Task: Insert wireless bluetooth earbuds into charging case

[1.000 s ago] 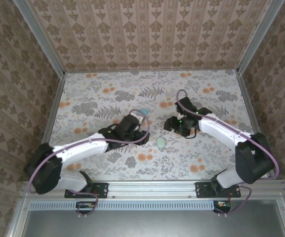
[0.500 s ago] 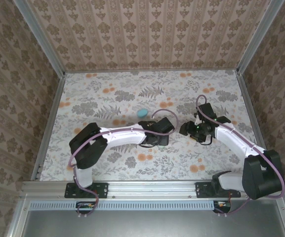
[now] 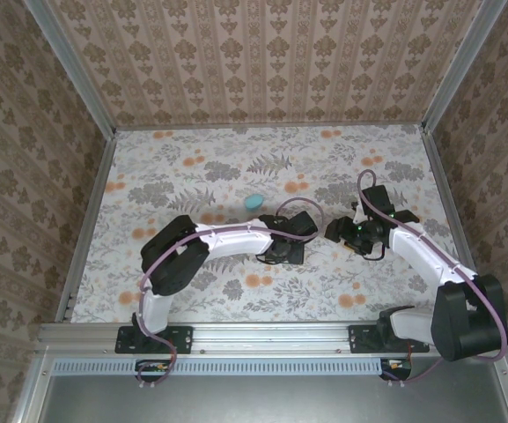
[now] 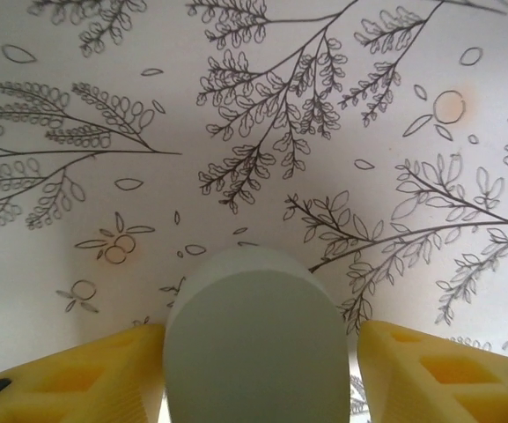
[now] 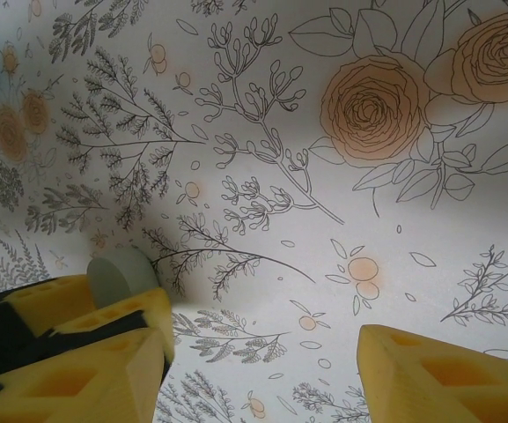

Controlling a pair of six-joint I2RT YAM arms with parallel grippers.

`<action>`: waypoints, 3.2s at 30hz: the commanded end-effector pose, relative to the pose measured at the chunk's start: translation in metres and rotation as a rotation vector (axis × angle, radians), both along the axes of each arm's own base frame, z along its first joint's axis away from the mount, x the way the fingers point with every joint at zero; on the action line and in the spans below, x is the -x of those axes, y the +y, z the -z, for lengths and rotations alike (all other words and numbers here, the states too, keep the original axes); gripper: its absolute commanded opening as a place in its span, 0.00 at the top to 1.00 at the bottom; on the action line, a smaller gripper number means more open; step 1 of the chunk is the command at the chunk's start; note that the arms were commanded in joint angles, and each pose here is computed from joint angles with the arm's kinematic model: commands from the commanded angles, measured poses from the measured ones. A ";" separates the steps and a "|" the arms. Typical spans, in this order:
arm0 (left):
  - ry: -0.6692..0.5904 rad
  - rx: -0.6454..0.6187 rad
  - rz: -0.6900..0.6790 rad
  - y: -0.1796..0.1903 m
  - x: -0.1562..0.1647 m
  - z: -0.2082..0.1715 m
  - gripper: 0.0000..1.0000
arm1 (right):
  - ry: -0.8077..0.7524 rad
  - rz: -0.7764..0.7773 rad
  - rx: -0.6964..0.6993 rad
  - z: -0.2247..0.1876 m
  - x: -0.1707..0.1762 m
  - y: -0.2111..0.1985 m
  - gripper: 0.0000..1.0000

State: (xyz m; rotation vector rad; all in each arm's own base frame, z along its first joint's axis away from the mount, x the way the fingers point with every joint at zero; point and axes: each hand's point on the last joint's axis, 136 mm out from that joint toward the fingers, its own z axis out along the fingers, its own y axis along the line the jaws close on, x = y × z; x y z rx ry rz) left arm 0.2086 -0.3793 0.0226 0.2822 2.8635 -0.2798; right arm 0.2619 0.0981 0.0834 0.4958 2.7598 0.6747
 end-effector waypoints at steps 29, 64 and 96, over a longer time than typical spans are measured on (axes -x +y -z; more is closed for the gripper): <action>-0.391 0.422 0.694 0.052 -0.005 -0.144 0.73 | -0.239 -0.222 -0.347 -0.113 -0.016 0.085 0.40; -0.449 0.610 0.842 0.041 0.009 -0.176 0.72 | -0.103 -0.517 -0.457 -0.111 0.016 0.176 0.48; -1.000 0.728 0.631 0.115 -0.006 -0.241 0.29 | -0.151 -0.235 -0.749 -0.177 -0.033 0.184 0.73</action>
